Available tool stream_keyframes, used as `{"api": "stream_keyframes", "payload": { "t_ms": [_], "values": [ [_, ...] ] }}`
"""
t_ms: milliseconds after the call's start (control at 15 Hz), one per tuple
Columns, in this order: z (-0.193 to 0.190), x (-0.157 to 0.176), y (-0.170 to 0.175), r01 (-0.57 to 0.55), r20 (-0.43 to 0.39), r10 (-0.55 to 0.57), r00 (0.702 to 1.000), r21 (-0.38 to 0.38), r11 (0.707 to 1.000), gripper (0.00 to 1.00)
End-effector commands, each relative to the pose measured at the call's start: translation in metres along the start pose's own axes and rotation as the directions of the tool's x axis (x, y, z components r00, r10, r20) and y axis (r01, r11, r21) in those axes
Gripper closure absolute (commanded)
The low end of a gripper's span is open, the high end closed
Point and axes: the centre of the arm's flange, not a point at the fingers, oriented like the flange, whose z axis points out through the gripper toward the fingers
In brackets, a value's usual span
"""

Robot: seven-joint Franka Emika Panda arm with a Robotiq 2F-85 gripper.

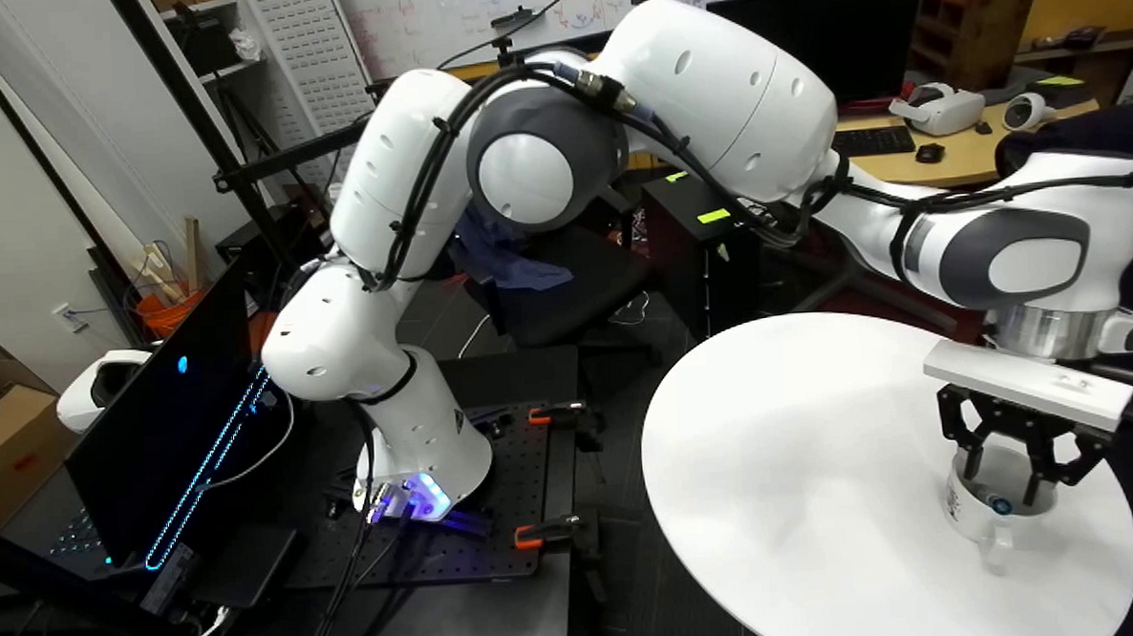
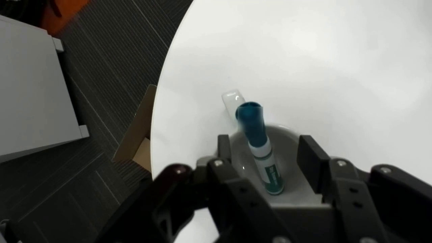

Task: Take the marker from the cup and put it on the table

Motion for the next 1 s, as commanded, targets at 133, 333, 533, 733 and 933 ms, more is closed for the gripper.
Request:
{"api": "stream_keyframes", "payload": {
  "t_ms": [133, 333, 533, 733, 933],
  "values": [
    [0.003, 0.012, 0.011, 0.016, 0.034, -0.016, 0.999, 0.014, 1.0, 0.58],
    [0.006, 0.013, 0.012, 0.012, 0.045, -0.013, 0.999, 0.02, 1.0, 0.62],
    [0.008, 0.012, 0.014, 0.007, 0.056, -0.009, 0.998, 0.025, 1.0, 0.6],
    [0.011, 0.012, 0.015, 0.004, 0.067, -0.006, 0.998, 0.028, 1.0, 0.59],
    [0.013, 0.011, 0.016, 0.0, 0.075, -0.003, 0.997, 0.032, 0.999, 0.73]
  ]
}}
